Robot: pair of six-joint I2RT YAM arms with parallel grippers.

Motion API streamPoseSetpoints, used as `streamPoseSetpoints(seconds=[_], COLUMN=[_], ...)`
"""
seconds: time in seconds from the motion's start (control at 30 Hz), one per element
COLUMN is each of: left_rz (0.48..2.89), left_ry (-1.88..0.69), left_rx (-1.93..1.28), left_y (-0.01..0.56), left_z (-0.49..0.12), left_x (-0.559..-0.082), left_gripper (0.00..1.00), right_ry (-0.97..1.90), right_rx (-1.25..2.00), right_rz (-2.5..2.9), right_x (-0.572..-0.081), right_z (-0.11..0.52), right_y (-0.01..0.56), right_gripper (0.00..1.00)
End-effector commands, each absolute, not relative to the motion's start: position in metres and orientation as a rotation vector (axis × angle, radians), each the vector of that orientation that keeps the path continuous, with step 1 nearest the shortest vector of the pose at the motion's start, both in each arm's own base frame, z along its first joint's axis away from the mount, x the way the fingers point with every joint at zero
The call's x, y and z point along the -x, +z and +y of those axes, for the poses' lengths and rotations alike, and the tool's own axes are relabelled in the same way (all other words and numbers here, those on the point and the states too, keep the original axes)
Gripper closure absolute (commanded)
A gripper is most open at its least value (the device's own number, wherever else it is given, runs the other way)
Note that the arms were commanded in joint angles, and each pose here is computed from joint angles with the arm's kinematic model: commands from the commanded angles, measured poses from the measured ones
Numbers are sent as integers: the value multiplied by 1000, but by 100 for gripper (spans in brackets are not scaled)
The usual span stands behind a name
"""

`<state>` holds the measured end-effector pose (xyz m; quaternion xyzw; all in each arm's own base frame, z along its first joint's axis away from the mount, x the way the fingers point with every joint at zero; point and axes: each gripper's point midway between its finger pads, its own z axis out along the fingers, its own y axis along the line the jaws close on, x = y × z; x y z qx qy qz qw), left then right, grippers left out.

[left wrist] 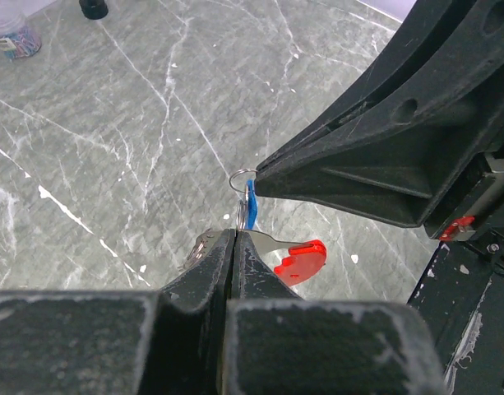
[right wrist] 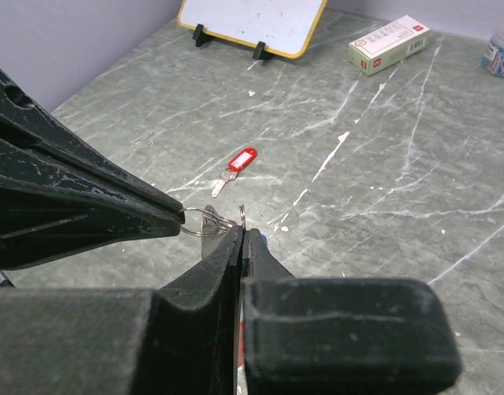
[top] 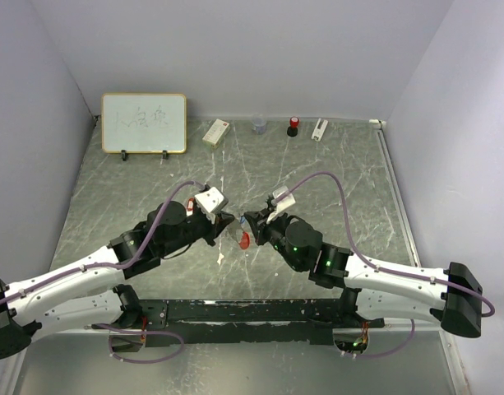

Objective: Put the keys on the keyring

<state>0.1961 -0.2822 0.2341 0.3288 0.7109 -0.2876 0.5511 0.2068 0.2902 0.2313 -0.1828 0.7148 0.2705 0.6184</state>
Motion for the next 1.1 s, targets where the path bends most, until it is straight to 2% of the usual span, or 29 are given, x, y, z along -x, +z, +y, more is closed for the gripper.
streamPoseSetpoints(seconds=[0.0,0.33,0.67,1.07], left_rz=[1605,1625,1627,1610], left_ry=[-716,-705,-696,-701], left_rx=[-755,-744,-730,-715], left_y=[255,250,250,255], left_z=[-284,-284,-286,-282], left_x=[-196,-199,-203,-202], left_gripper=[93,93,93,93], right_ry=[636,686,749,747], right_rx=[386,401,502,475], right_rz=[1643,1579,1557,1592], right_x=[-208,-202,-192,-195], right_z=[287,285,304,305], right_y=[236,252,250,244], right_gripper=[100,100,100,100])
